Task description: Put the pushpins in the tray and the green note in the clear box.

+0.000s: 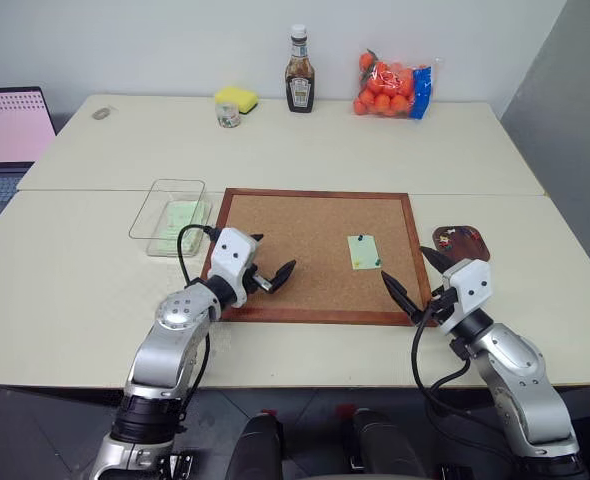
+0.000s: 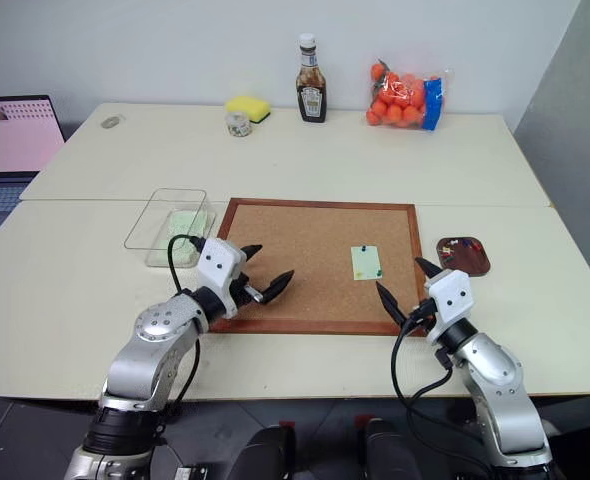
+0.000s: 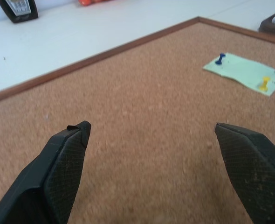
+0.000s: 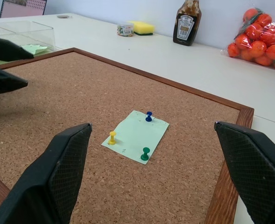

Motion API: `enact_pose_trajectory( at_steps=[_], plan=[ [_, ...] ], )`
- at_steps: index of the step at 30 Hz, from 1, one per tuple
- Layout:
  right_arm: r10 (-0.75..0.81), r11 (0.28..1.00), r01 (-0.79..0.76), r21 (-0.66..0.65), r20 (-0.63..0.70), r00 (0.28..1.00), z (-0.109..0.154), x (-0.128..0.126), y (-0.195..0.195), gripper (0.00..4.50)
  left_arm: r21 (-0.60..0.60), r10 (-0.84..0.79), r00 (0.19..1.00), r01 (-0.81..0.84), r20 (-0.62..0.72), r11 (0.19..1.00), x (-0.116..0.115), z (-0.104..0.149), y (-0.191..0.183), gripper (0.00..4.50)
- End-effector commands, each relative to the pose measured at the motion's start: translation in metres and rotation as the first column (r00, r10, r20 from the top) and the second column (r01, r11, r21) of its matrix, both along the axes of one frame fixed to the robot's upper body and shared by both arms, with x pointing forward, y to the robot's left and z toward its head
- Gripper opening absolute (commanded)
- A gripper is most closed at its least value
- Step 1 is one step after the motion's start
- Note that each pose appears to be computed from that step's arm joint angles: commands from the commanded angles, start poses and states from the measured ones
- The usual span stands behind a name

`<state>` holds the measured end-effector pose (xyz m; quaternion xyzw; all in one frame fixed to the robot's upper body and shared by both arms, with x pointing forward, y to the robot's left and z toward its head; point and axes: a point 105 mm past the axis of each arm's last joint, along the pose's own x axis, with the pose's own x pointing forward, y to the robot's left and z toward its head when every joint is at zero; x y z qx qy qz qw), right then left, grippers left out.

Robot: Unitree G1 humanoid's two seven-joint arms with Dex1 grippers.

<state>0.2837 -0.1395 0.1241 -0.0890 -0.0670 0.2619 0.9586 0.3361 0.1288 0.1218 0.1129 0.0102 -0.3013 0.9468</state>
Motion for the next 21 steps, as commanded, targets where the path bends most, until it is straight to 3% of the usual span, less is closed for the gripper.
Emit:
enact_pose_trajectory(
  at_steps=[1,11,21],
  plan=[
    [0.016,1.000,-0.017,0.011,0.057,0.998,0.0158,-0.0022,0.0047,4.46,-0.025,-0.030,0.996,0.033,0.085,0.999,-0.0007,0.0211,-0.0034,4.50],
    [0.018,1.000,-0.018,0.003,0.045,0.999,0.0125,-0.0039,0.0036,4.46,0.004,-0.074,0.988,0.074,0.136,0.997,-0.0021,0.0290,-0.0033,4.50],
    [0.024,1.000,-0.024,-0.020,0.032,0.999,0.0103,-0.0054,0.0001,4.46,0.008,-0.117,0.988,0.117,0.101,0.993,-0.0058,0.0230,-0.0006,4.50]
  ],
)
